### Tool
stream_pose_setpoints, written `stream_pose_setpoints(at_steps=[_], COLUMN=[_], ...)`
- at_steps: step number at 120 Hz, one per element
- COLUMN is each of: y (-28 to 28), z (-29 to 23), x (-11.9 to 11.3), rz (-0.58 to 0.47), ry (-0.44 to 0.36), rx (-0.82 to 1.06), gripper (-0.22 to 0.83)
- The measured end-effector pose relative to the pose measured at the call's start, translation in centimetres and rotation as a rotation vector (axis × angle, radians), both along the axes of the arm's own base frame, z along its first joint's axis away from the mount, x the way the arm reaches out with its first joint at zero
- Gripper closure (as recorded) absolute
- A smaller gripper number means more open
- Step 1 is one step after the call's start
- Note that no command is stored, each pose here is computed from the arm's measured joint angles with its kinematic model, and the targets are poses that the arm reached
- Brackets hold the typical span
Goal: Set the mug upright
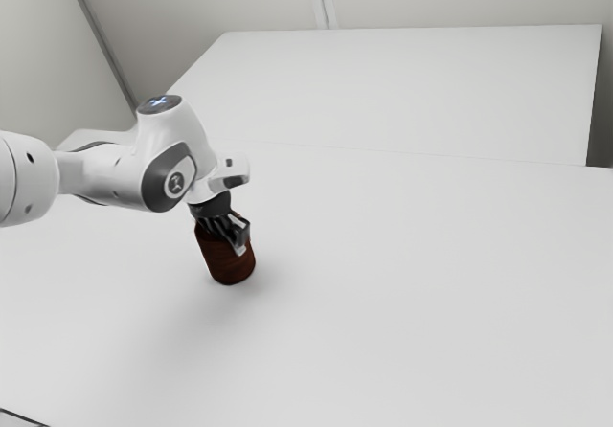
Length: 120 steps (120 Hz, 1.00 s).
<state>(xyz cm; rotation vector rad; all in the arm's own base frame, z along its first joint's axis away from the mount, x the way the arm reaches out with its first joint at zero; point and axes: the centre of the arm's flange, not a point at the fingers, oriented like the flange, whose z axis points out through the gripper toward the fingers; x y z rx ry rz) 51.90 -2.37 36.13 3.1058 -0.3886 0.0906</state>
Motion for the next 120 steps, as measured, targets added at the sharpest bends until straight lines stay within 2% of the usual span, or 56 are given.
stream_pose_setpoints(at_steps=[17, 31, 40, 54, 66, 80, 89, 103, 120], y=[-0.6, 0.7, 2.0, 4.3, 6.0, 7.1, 7.2, 6.3, 6.9], z=[1.7, 3.7, 5.0, 10.5, 15.0, 19.9, 20.9, 23.7, 23.2], x=[0.0, 0.1, 1.0, 5.3, 7.3, 7.8, 8.8, 9.0, 8.9], rz=[0.008, 0.041, 0.069, 0.096, 0.101, 0.090, 0.076, 0.039, 0.028], ry=[-0.031, -0.068, -0.091, -0.138, -0.153, -0.149, -0.110, -0.079, 0.001], rx=[-0.015, -0.022, -0.023, -0.017, -0.007, 0.000, -0.005, -0.014, -0.020], gripper=[0.27, 0.17, 0.12, 0.08, 0.06, 0.04, 0.04, 0.03, 0.03])
